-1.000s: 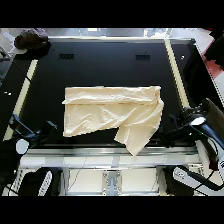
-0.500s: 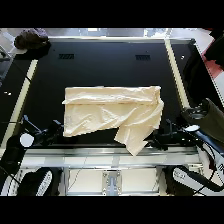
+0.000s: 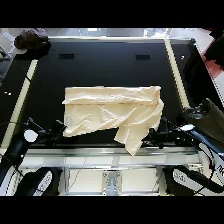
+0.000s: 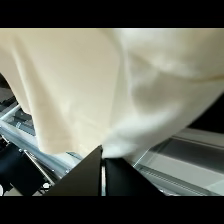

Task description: Fold the shirts.

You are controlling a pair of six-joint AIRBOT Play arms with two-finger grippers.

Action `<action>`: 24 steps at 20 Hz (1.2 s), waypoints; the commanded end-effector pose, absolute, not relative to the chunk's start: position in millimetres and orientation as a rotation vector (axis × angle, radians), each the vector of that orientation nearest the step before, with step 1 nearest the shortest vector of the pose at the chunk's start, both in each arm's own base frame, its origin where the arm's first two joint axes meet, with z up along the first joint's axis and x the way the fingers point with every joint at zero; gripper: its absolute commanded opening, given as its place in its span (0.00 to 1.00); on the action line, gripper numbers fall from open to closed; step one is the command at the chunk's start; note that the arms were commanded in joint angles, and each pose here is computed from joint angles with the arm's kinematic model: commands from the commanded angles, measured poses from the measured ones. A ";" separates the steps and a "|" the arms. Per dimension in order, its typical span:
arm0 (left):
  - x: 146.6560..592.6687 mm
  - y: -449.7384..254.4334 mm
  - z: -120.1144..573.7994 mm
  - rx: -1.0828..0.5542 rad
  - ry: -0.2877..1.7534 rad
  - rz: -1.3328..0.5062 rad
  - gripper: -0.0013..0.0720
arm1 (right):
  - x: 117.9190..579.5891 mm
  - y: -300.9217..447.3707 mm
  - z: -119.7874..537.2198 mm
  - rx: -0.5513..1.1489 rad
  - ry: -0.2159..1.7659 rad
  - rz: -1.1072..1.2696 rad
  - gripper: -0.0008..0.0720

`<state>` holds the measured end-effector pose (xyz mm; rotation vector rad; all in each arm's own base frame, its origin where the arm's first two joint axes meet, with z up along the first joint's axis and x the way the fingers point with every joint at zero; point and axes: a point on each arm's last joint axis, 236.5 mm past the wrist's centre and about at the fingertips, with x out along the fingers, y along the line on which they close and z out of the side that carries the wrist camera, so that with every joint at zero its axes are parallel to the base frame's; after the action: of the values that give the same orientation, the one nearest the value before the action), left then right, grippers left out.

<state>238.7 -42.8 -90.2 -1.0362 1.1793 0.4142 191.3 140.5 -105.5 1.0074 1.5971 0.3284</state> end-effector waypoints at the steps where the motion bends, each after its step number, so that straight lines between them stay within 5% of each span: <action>1: 251.7 -52.7 -107.7 -1.179 1.190 0.460 0.81 | 187.1 147.1 -99.2 1.026 1.614 0.363 0.04; 5: 251.9 -64.0 -122.1 -1.206 1.247 0.440 0.81 | 182.0 150.6 -95.0 1.035 1.634 0.387 0.04; 6: 256.0 -65.7 -119.6 -1.215 1.233 0.423 0.63 | 182.1 150.5 -95.1 1.035 1.634 0.386 0.04; 8: 263.1 -66.5 -112.8 -1.230 1.201 0.402 0.12 | 183.2 151.9 -92.5 1.043 1.628 0.394 0.03; 9: 266.1 -66.3 -107.0 -1.214 1.184 0.377 0.03 | 185.7 154.2 -87.1 1.034 1.602 0.430 0.04; 18: 286.6 -53.3 10.5 -1.057 0.814 0.100 0.03 | 235.2 132.0 -1.2 0.754 1.350 0.511 0.03; 21: 274.5 -58.9 31.3 -0.849 0.854 0.004 0.03 | 233.6 127.6 21.8 0.690 1.356 0.528 0.03; 24: 273.9 -16.3 52.7 -0.555 0.846 0.092 0.03 | 241.7 111.7 40.5 0.582 1.339 0.494 0.03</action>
<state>281.7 -47.7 35.4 -0.8260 0.8417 0.0466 239.9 125.6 23.8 0.6747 1.3385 0.5271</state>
